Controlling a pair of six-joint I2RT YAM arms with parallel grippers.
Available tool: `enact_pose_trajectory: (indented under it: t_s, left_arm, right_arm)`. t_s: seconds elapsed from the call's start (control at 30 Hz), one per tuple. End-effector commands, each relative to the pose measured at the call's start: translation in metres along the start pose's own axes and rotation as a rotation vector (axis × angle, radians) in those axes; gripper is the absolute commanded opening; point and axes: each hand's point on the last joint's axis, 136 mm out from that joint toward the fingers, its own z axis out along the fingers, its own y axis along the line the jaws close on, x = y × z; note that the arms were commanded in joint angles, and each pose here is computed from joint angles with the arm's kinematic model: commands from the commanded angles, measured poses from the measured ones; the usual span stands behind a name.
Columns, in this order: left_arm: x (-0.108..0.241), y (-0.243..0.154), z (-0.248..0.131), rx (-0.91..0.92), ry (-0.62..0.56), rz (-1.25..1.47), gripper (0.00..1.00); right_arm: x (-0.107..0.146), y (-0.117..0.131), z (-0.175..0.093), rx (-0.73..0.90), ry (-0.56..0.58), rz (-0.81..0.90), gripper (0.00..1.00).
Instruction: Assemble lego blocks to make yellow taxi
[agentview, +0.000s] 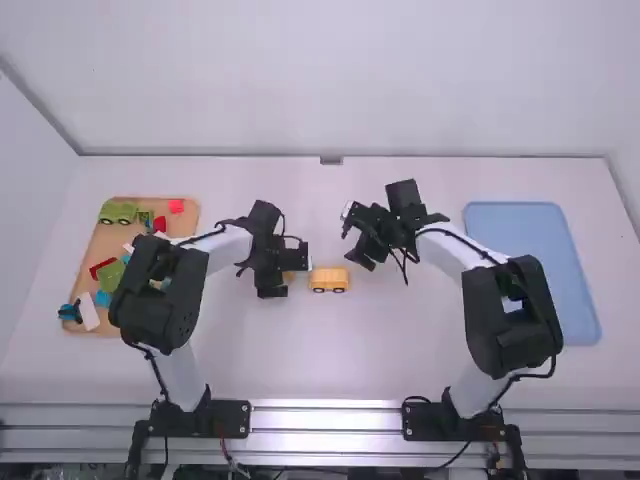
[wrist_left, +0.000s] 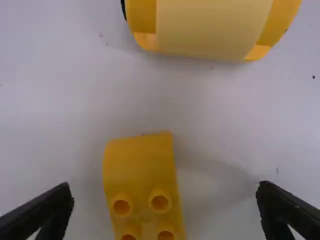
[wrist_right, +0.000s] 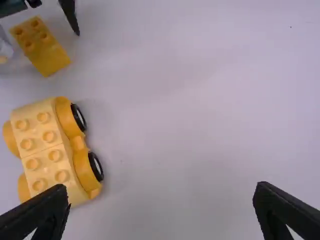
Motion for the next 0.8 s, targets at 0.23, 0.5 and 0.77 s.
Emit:
enact_pose_trajectory:
  t_s: [0.23,0.5,0.77]
  left_arm:
    - [-0.013,0.013,-0.022,0.026,-0.058,-0.096,0.99]
    - [-0.024,0.006,-0.055,0.128,-0.399,-0.019,0.99]
    - [0.005,0.022,-0.063,0.057,-0.637,-0.204,0.99]
  right_arm:
    - [-0.014,-0.005,-0.009,0.02,-0.03,-0.017,0.99]
    - [-0.013,-0.005,-0.009,0.02,-0.027,-0.014,0.99]
    - [-0.014,-0.006,-0.009,0.026,-0.033,-0.021,0.99]
